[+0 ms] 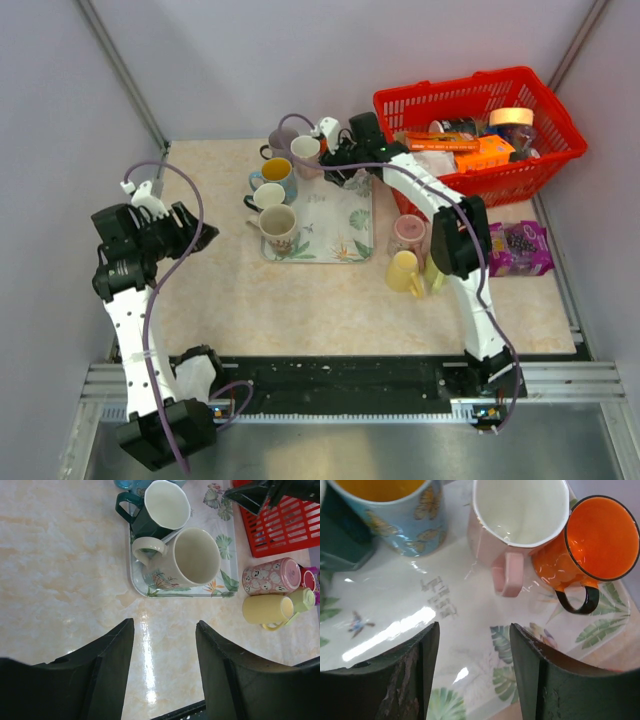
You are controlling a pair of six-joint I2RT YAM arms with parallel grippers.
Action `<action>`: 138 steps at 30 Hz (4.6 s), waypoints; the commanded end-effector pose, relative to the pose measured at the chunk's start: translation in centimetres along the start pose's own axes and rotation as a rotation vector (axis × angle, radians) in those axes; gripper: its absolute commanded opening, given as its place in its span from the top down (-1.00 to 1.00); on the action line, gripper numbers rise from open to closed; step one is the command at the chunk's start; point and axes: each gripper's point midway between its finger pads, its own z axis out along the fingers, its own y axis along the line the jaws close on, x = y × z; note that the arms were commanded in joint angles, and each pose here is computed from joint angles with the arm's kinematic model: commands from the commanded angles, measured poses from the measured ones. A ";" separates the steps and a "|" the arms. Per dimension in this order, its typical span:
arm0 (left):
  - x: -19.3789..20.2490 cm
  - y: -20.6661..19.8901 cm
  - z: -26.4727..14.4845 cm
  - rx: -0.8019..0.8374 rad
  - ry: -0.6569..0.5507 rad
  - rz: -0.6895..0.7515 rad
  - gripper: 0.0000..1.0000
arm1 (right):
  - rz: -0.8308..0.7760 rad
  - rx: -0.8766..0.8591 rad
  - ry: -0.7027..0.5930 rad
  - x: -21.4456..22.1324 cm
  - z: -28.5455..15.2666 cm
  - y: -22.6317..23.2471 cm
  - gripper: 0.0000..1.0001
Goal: Turn the mug right side up
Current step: Pick up the cup from the tray, then turn over the cup at the center of the board, then place the cup at the center of the board.
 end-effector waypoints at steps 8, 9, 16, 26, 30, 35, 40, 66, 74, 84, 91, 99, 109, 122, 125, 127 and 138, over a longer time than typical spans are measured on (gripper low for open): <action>-0.6 -1.5 -0.3 0.090 -0.047 0.208 -0.17 | -0.146 -0.105 -0.190 -7.2 -16.0 8.0 -0.29; -0.7 -1.5 -0.3 0.097 -0.044 0.255 -0.17 | -0.135 -0.128 -0.152 -5.7 -17.1 9.1 -0.31; -0.2 -0.9 0.4 0.129 0.020 0.459 -0.17 | -0.087 -0.192 0.081 4.8 -25.9 15.9 -0.61; 0.1 -0.4 -0.8 0.074 0.144 0.663 -0.17 | -0.094 -0.064 0.195 12.9 -29.3 17.4 -0.53; 1.5 -1.8 -0.2 0.131 0.203 0.702 -0.17 | -0.006 0.001 0.250 14.3 -27.6 16.4 -0.45; 1.9 -3.8 0.9 0.170 0.198 0.718 -0.13 | 0.050 -0.054 0.279 15.6 -25.8 17.3 -0.34; 2.6 -5.3 0.4 0.222 0.144 0.654 -0.13 | 0.152 -0.162 0.265 13.7 -23.6 18.5 -0.08; 1.1 -7.6 -0.8 0.278 0.091 0.640 -0.12 | -0.108 0.034 0.270 14.1 -23.4 17.0 -0.33; 1.1 -7.9 -1.0 0.286 0.075 0.643 -0.13 | -0.080 -0.016 0.353 18.5 -21.6 18.6 -0.25; 1.6 -8.8 -1.2 0.351 0.060 0.719 -0.12 | -0.025 -0.112 0.231 14.3 -19.9 19.6 1.00; -0.1 -14.3 -4.2 0.523 -0.231 1.160 -0.21 | 0.031 -0.347 -0.064 1.3 -24.1 21.4 1.00; -1.3 -21.0 -7.5 0.758 -0.527 1.590 -0.34 | 0.331 -0.750 -0.248 -9.9 -27.3 21.7 1.00; 0.0 -21.7 -3.2 0.608 -0.775 2.072 -0.36 | 0.485 -1.049 -0.261 -12.2 -29.2 23.6 1.00; -1.5 -24.1 0.1 0.460 -0.927 2.104 0.96 | 0.585 -1.169 -0.161 -10.8 -29.1 25.6 1.00; -1.5 -24.2 0.4 0.462 -0.890 2.066 1.00 | 0.615 -1.115 -0.168 -10.6 -27.9 24.6 0.36; -0.5 -23.4 0.8 0.495 -0.791 2.020 1.00 | 0.654 -1.006 -0.185 -10.2 -26.8 22.6 -0.19; 12.9 -15.7 -1.4 0.777 0.347 1.288 1.00 | 0.401 -0.242 -0.142 -3.2 -23.7 12.9 -0.75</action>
